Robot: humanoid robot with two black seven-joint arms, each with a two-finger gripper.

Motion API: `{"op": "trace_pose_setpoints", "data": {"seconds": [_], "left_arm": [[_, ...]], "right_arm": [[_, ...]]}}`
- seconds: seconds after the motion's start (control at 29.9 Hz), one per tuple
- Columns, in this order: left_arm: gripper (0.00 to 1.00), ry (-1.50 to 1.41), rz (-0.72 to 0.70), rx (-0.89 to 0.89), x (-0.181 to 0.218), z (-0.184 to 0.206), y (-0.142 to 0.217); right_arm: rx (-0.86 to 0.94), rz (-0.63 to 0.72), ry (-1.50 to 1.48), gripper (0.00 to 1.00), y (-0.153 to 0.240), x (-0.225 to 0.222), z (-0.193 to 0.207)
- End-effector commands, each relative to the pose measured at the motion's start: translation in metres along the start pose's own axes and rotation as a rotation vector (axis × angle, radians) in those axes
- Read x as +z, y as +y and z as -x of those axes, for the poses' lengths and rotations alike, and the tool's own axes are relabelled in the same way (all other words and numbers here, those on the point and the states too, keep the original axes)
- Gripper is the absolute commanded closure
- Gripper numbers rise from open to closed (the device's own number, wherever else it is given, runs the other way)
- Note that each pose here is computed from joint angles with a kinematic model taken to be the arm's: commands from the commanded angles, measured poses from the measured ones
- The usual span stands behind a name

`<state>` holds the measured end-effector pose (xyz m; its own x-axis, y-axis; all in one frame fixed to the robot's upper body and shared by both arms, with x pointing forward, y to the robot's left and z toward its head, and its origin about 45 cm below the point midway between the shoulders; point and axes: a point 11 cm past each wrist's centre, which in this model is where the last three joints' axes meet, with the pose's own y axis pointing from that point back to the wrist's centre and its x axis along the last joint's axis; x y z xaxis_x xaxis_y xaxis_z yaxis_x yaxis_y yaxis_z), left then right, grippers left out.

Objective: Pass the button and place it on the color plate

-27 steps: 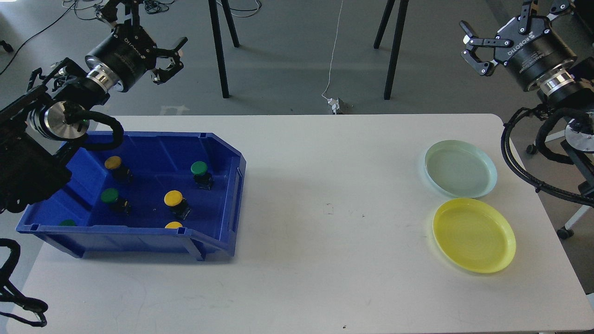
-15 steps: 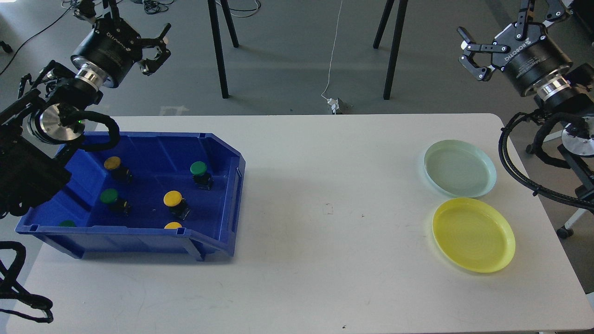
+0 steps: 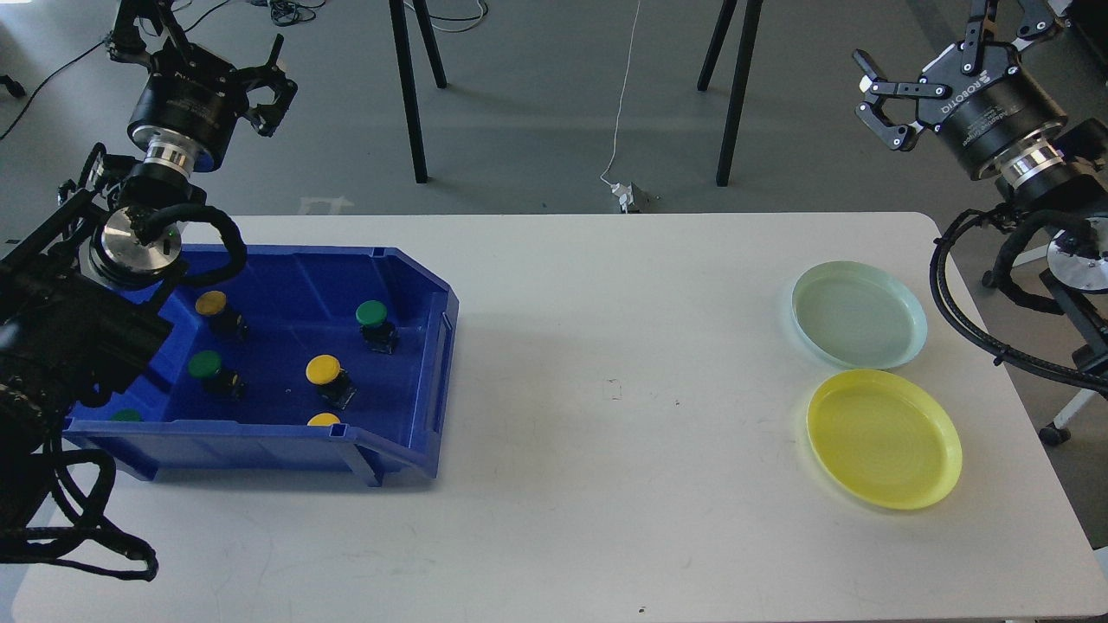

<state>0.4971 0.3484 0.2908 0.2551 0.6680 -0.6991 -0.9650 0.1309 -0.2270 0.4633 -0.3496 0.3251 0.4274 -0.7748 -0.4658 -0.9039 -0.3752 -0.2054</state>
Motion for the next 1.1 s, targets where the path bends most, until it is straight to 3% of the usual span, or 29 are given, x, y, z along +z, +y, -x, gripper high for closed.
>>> {"op": "trace_pose_setpoints", "data": {"seconds": [0.0, 0.37, 0.6, 0.87, 1.07], "left_arm": [[0.00, -0.010, -0.002, -0.011, 0.004, 0.003, -0.001], [0.00, -0.119, -0.070, -0.101, 0.011, 0.027, -0.008], [0.00, -0.136, -0.042, -0.136, 0.031, 0.037, -0.008], [0.00, -0.165, -0.048, -0.247, 0.047, 0.072, -0.010], [0.00, -0.334, -0.136, -0.369, 0.071, 0.112, -0.002]], "right_arm": [[0.005, -0.005, -0.003, 0.01, 0.002, -0.001, -0.002], [0.004, -0.005, -0.006, 0.01, 0.001, 0.000, -0.001], [0.004, -0.005, -0.006, 0.01, 0.001, 0.000, -0.001], [0.010, -0.005, -0.011, 0.01, 0.003, 0.002, -0.003], [0.018, 0.003, -0.016, 0.01, 0.007, 0.007, -0.006]]}}
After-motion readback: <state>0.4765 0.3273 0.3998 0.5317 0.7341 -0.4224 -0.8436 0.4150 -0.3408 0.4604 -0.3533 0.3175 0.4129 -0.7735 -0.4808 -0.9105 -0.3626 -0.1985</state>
